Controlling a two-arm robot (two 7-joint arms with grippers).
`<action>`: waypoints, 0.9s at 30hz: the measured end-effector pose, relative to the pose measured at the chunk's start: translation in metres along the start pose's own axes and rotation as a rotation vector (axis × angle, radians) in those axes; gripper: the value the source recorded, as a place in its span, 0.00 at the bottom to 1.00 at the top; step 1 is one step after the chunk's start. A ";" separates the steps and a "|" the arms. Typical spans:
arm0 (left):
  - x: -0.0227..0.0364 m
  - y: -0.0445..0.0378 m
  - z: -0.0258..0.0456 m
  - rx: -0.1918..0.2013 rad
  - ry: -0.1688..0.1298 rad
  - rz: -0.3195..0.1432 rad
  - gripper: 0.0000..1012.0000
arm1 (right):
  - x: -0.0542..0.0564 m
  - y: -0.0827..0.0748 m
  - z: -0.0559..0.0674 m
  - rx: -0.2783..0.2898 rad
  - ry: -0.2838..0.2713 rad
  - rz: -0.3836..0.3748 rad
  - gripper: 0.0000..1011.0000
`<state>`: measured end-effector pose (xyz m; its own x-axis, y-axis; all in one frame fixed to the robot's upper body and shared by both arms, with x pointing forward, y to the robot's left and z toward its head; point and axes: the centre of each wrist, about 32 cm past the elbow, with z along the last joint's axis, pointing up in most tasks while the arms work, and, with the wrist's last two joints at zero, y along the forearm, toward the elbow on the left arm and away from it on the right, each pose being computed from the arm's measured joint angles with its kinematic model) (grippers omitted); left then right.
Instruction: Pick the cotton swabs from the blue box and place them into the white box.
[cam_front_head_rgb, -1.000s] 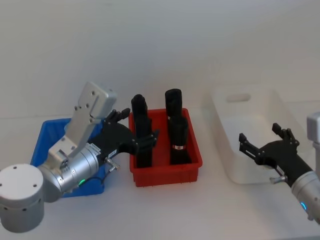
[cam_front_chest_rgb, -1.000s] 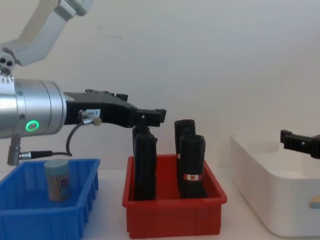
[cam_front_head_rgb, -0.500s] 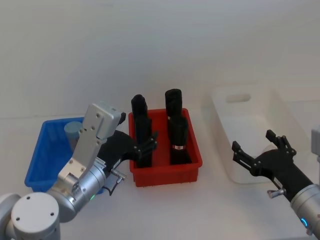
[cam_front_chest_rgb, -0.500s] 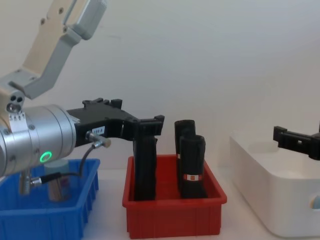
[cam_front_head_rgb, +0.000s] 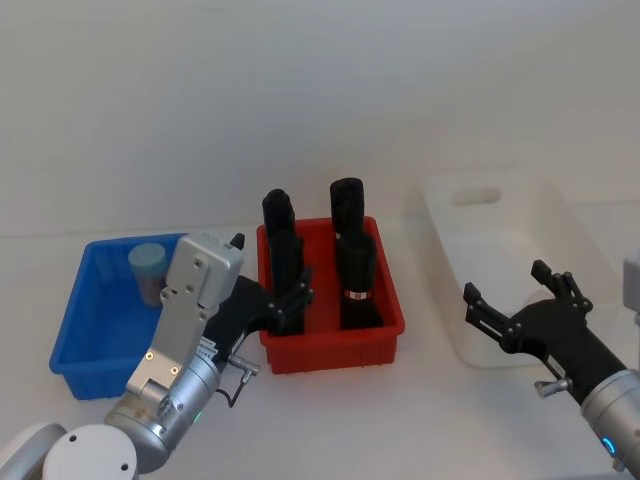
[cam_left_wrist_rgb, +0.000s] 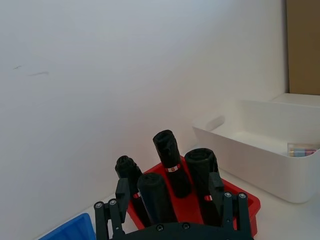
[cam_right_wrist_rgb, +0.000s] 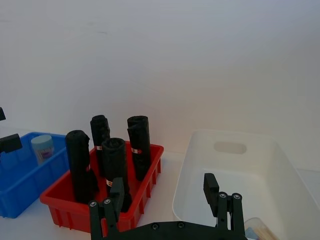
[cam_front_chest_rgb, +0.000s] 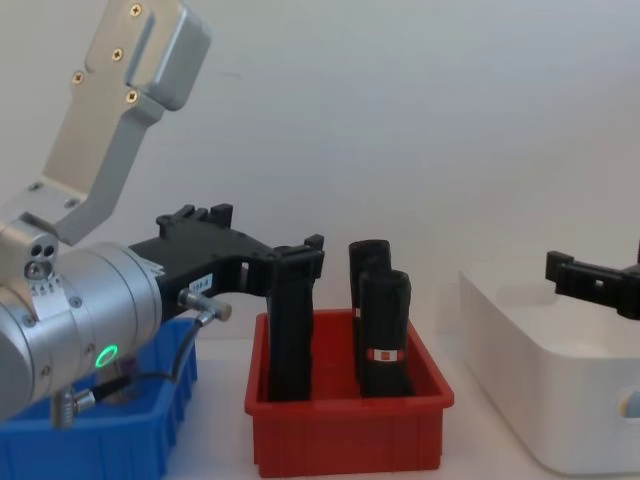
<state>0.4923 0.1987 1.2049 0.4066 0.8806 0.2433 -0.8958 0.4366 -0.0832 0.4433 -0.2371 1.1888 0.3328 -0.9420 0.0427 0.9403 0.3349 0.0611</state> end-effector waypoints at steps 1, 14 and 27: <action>-0.0004 0.0002 -0.0003 -0.001 0.000 0.002 0.99 | 0.000 0.000 0.000 0.000 0.000 0.000 0.99; -0.0006 0.0002 -0.0004 -0.002 0.000 0.003 0.99 | 0.000 0.000 0.000 -0.001 -0.001 0.000 0.99; -0.0005 0.0002 -0.0004 -0.002 0.001 0.003 0.99 | -0.001 0.013 -0.003 -0.005 -0.026 0.019 0.99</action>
<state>0.4920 0.1984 1.2044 0.4038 0.8821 0.2424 -0.8968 0.4341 -0.0860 0.4558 -0.2319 1.1863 0.3487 -0.9347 0.0693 0.9341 0.3526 0.0554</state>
